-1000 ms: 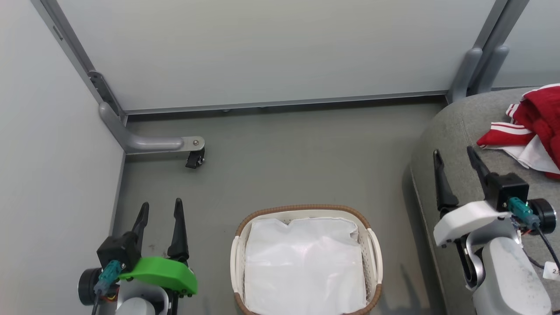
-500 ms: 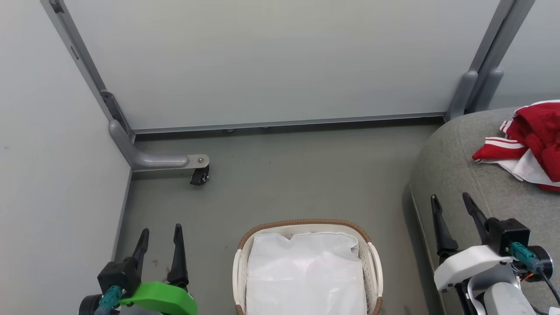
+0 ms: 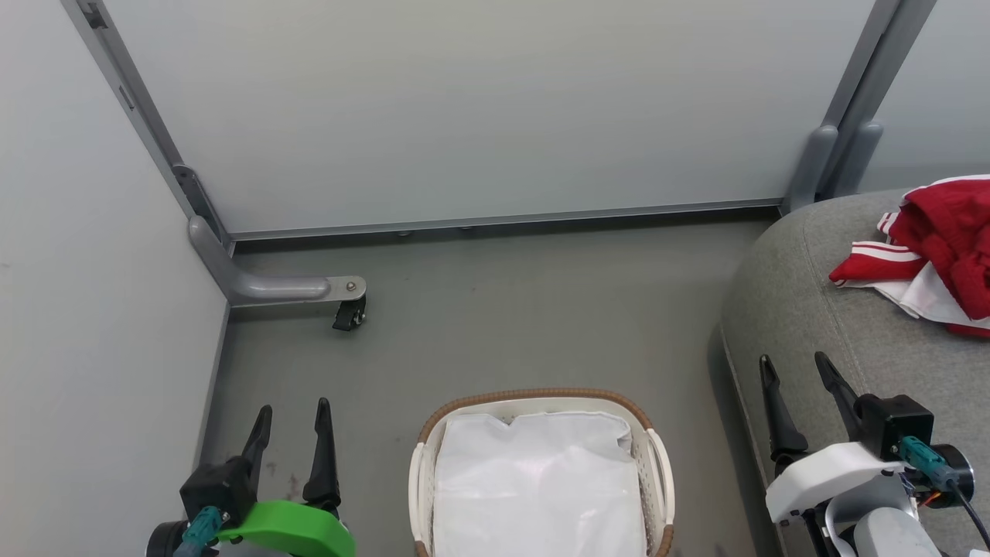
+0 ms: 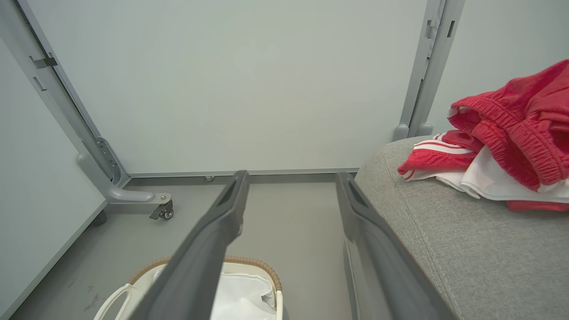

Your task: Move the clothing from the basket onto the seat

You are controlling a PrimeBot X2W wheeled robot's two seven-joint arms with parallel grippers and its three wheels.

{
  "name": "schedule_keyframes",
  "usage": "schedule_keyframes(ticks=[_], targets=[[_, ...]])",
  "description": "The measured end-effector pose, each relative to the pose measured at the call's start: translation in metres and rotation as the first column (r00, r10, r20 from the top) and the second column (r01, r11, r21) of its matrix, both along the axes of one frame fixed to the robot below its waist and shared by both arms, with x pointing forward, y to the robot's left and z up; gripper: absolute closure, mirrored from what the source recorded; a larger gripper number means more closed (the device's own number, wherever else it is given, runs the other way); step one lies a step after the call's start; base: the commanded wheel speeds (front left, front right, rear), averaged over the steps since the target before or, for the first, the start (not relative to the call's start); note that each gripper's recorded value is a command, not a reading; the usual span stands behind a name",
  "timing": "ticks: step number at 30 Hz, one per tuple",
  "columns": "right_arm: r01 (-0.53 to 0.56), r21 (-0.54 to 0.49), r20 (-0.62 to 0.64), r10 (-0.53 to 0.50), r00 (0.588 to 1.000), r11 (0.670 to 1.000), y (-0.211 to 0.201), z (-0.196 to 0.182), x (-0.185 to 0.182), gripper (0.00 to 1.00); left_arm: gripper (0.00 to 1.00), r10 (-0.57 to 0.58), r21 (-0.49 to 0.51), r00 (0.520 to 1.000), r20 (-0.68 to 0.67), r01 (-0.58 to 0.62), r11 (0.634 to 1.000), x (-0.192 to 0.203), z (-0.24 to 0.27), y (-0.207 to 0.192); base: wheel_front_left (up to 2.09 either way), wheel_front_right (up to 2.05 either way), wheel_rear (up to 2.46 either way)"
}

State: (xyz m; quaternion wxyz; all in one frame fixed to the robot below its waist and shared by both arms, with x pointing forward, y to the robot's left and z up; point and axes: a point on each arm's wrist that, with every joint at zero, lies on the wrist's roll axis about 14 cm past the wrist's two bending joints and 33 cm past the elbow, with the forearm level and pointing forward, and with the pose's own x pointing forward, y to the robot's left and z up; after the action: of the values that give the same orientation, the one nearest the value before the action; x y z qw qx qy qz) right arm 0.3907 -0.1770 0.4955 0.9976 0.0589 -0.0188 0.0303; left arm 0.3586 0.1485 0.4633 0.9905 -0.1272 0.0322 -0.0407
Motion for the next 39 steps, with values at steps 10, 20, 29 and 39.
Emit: schedule_keyframes(ticks=[10, 20, 29, 39], targets=[[-0.003, 0.002, -0.012, 0.003, 1.0, 1.0, 0.001, -0.004, 0.0, 1.0, 1.0, 0.0, -0.009, 1.0, -0.012, 0.0, 1.0, -0.001, -0.003, -0.001, 0.0, 0.0, 0.0], [0.036, 0.107, -0.118, -0.023, 0.993, 0.994, -0.002, -0.031, -0.011, 1.0, 1.0, 0.031, -0.085, 0.995, -0.097, -0.039, 0.996, -0.008, -0.023, 0.005, 0.0, 0.0, 0.0], [0.078, 0.266, -0.127, -0.045, 0.991, 0.961, -0.007, -0.028, -0.009, 1.0, 1.0, 0.074, -0.227, 0.989, -0.128, -0.102, 0.969, -0.005, -0.021, 0.015, 0.0, 0.0, 0.0], [0.111, 0.416, -0.14, -0.057, 0.989, 0.903, -0.011, -0.025, -0.008, 1.0, 1.0, 0.1, -0.361, 0.983, -0.153, -0.149, 0.92, -0.002, -0.019, 0.023, 0.0, 0.0, 0.0]])
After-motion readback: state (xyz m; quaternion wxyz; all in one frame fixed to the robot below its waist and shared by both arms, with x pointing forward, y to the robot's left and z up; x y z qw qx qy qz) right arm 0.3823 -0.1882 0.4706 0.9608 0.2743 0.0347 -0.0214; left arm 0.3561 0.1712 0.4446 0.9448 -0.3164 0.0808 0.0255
